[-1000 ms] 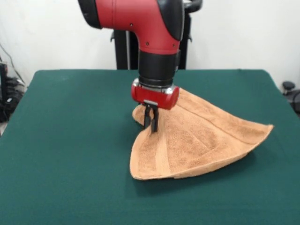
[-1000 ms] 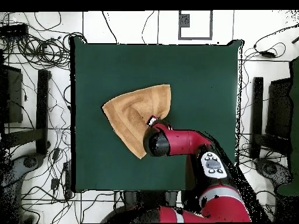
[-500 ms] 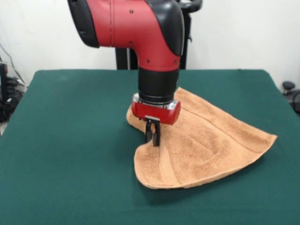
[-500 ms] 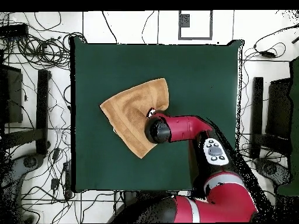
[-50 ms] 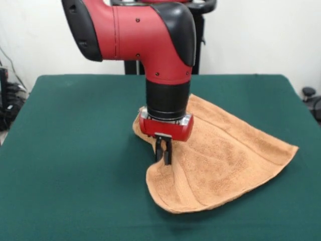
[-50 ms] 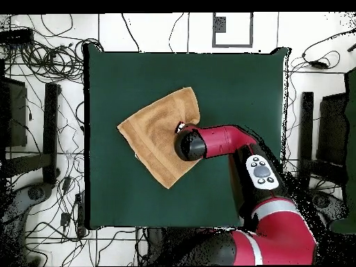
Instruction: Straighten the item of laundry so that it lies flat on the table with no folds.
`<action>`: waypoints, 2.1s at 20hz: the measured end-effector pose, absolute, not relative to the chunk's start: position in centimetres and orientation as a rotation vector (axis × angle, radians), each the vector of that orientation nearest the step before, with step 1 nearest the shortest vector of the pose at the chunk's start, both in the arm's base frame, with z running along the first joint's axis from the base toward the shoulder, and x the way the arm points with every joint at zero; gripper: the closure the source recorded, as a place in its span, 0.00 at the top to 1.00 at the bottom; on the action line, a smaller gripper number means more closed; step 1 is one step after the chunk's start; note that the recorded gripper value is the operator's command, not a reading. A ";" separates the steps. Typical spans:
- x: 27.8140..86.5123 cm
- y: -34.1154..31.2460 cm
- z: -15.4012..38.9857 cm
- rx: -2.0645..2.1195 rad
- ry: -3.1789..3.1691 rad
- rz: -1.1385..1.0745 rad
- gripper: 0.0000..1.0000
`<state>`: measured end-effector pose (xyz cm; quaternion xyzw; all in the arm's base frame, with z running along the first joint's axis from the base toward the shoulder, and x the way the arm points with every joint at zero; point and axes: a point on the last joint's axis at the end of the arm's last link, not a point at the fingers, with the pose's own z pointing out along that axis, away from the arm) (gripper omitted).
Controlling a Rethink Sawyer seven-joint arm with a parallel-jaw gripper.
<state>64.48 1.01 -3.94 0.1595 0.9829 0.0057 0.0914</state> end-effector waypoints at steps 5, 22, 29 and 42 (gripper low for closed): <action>66.0 1.2 -4.0 0.426 2.903 0.051 0.00; 68.2 2.0 -3.8 -0.007 3.003 0.033 0.00; 68.3 2.8 -3.4 -0.392 3.019 0.011 0.00; 68.8 3.7 -3.7 -0.750 2.946 0.010 0.00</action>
